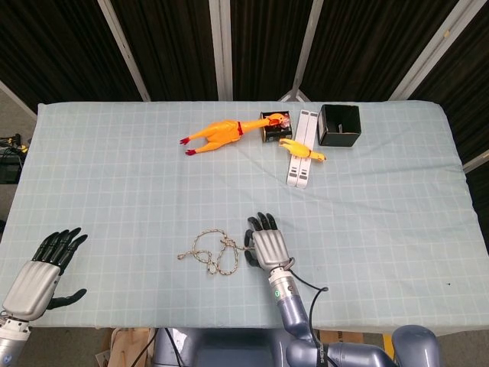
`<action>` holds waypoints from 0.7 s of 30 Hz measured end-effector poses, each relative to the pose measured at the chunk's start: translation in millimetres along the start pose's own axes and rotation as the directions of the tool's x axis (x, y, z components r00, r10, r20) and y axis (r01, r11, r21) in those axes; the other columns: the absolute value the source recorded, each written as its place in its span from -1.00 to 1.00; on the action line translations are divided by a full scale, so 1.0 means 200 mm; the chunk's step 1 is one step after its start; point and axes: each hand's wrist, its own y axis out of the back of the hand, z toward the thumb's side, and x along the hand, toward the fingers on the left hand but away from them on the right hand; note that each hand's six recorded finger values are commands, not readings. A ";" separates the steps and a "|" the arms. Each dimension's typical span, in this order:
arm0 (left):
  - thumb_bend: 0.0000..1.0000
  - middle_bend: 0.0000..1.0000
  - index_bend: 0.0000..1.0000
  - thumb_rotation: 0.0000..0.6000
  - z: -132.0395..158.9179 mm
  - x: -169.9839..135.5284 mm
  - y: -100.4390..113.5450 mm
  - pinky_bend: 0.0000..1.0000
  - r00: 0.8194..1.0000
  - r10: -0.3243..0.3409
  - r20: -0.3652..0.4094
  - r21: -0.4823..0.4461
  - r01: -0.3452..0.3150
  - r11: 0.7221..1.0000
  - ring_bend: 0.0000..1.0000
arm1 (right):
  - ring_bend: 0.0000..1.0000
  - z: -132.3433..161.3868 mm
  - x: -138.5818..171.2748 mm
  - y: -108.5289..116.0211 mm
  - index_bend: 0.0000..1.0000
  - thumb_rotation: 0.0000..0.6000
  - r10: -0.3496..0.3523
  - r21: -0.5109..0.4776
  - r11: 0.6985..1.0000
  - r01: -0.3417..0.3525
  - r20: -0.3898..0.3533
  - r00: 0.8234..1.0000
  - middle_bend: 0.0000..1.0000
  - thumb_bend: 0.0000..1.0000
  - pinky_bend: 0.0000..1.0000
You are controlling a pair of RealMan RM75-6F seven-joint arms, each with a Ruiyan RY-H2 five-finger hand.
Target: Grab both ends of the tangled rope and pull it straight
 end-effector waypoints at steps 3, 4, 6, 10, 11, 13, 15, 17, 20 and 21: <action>-0.78 -1.00 -0.83 1.00 0.00 0.00 0.00 -1.00 1.000 -0.003 -0.002 -0.002 0.003 1.000 -1.00 | -1.00 0.00 0.00 0.00 0.11 1.00 -0.001 -0.003 1.000 0.001 0.003 1.000 -0.61 -0.23 -1.00; -0.78 -1.00 -0.83 1.00 0.00 0.00 0.00 -1.00 1.000 -0.003 -0.001 -0.002 0.003 1.000 -1.00 | -1.00 0.00 0.00 0.00 0.11 1.00 -0.001 -0.005 1.000 0.001 0.004 1.000 -0.61 -0.23 -1.00; -0.78 -1.00 -0.83 1.00 0.00 0.00 0.00 -1.00 1.000 -0.002 -0.001 -0.002 0.002 1.000 -1.00 | -1.00 0.00 0.00 0.00 0.11 1.00 -0.001 -0.008 1.000 0.001 0.008 1.000 -0.61 -0.23 -1.00; -0.78 -1.00 -0.83 1.00 0.00 0.00 0.00 -1.00 1.000 -0.001 -0.002 -0.003 0.001 1.000 -1.00 | -1.00 -0.01 0.00 -0.01 0.11 1.00 0.005 -0.008 1.000 -0.005 0.015 1.000 -0.60 -0.23 -1.00; -0.78 -1.00 -0.83 1.00 0.00 0.00 0.00 -1.00 1.000 -0.001 -0.003 -0.004 0.001 1.000 -1.00 | -1.00 -0.01 0.00 -0.01 0.11 1.00 0.007 -0.007 1.000 -0.007 0.016 1.000 -0.59 -0.24 -1.00; -0.78 -1.00 -0.83 1.00 0.00 0.00 0.00 -1.00 1.000 -0.001 -0.001 -0.003 0.001 1.000 -1.00 | -1.00 -0.01 0.00 -0.02 0.14 1.00 0.012 -0.005 1.000 -0.012 0.016 1.000 -0.59 -0.22 -1.00; -0.78 -1.00 -0.83 1.00 0.00 0.00 0.00 -1.00 1.000 0.000 -0.001 -0.004 0.000 1.000 -1.00 | -1.00 -0.01 0.00 -0.02 0.17 1.00 0.014 -0.004 1.000 -0.014 0.016 1.000 -0.58 -0.18 -1.00; -0.78 -1.00 -0.83 1.00 0.00 0.00 0.00 -1.00 1.000 0.000 -0.001 -0.005 0.000 1.000 -1.00 | -1.00 -0.01 0.01 -0.03 0.20 1.00 0.016 -0.007 1.000 -0.016 0.016 1.000 -0.58 -0.15 -1.00; -0.78 -1.00 -0.83 1.00 0.00 0.00 0.00 -1.00 1.000 0.000 -0.001 -0.005 0.000 1.000 -1.00 | -1.00 -0.01 0.01 -0.03 0.21 1.00 0.018 -0.009 1.000 -0.018 0.015 1.000 -0.57 -0.11 -1.00; -0.78 -1.00 -0.83 1.00 0.00 0.00 0.00 -1.00 1.000 0.000 -0.001 -0.005 0.000 1.000 -1.00 | -1.00 -0.01 0.01 -0.03 0.21 1.00 0.018 -0.010 1.000 -0.018 0.014 1.000 -0.57 -0.11 -1.00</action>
